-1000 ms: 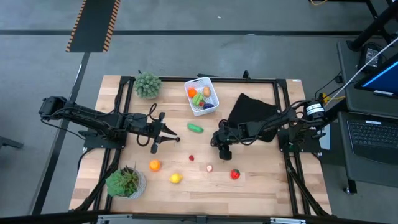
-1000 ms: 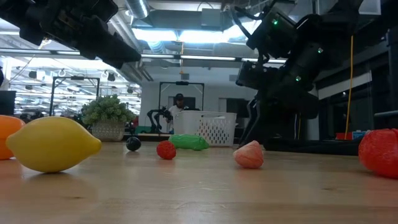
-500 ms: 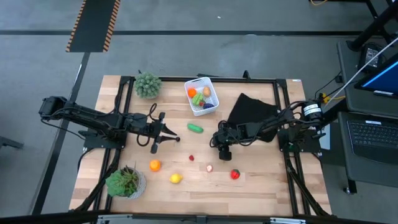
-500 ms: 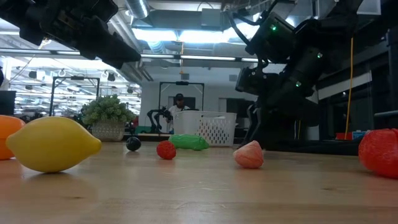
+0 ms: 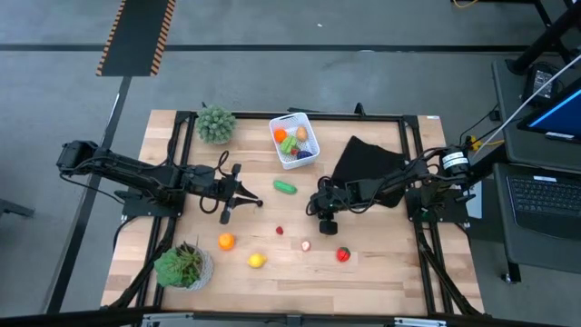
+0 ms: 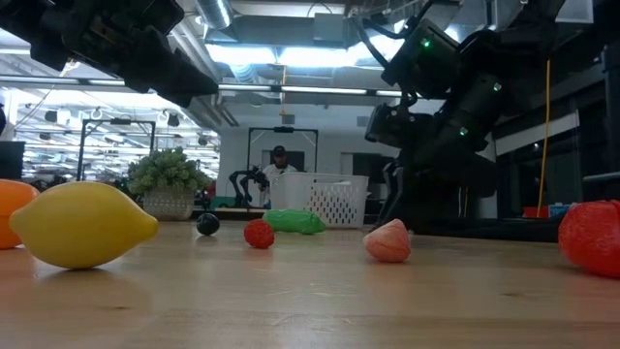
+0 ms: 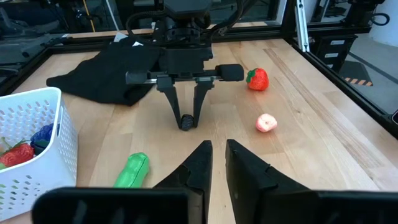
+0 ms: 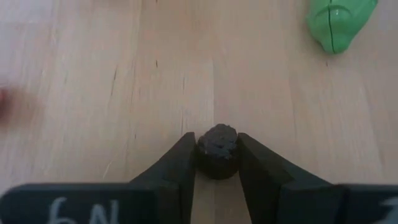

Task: Pick and placing Produce into tupperware
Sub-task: Put the blackberry into the basket

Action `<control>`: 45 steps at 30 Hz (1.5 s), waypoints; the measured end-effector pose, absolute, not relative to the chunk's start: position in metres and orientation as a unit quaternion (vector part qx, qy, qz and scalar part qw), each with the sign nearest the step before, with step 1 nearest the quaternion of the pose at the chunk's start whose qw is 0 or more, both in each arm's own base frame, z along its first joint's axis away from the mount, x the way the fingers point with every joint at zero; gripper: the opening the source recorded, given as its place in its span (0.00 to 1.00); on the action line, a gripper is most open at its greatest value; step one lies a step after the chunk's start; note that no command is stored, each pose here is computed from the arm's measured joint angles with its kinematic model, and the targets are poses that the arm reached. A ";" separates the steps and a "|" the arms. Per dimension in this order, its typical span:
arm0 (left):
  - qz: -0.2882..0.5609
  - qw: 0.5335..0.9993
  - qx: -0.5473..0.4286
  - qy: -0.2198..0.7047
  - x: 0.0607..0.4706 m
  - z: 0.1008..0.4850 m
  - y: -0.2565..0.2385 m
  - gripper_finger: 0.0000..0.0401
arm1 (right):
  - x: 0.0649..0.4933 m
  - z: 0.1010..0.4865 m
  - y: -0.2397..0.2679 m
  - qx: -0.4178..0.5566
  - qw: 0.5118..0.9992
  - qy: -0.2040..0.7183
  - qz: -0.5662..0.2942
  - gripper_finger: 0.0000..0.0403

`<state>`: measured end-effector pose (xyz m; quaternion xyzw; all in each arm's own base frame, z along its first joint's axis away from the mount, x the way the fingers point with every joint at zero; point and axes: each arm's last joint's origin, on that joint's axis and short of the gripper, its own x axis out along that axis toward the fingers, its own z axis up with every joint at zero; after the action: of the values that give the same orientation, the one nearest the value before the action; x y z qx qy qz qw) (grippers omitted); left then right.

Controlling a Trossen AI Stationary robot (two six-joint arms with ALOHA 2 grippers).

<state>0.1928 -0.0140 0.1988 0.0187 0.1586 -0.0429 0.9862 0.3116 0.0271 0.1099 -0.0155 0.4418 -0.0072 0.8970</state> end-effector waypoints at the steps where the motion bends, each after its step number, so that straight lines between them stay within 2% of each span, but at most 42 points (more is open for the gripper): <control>1: -0.043 0.986 0.019 0.158 0.193 0.199 -0.014 0.09 | 0.312 0.110 0.027 -0.018 0.897 0.442 -0.006 0.25; 13: -0.043 0.986 0.018 0.159 0.193 0.199 -0.014 0.02 | 0.315 0.114 0.027 -0.018 0.897 0.441 -0.005 0.24; 20: -0.043 0.986 0.019 0.158 0.193 0.199 -0.014 0.00 | 0.326 0.147 0.024 -0.024 0.921 0.388 0.002 0.24; 31: -0.043 0.987 0.018 0.156 0.193 0.199 -0.014 0.08 | 0.325 0.196 -0.004 0.010 0.959 0.280 -0.039 0.24; 35: -0.043 0.987 0.018 0.156 0.193 0.199 -0.014 0.10 | 0.326 0.195 -0.011 0.015 0.965 0.263 -0.019 0.24; 39: -0.043 0.987 0.021 0.156 0.193 0.199 -0.014 0.12 | 0.324 0.187 -0.009 0.027 0.979 0.201 0.031 0.24; 45: -0.042 0.987 0.022 0.156 0.193 0.199 -0.014 0.15 | 0.318 0.182 -0.012 0.021 0.987 0.159 0.017 0.24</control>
<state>0.1930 -0.0137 0.1992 0.0223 0.1560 -0.0420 0.9866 0.3178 -0.0124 0.1823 0.0211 0.1591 0.0170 0.9869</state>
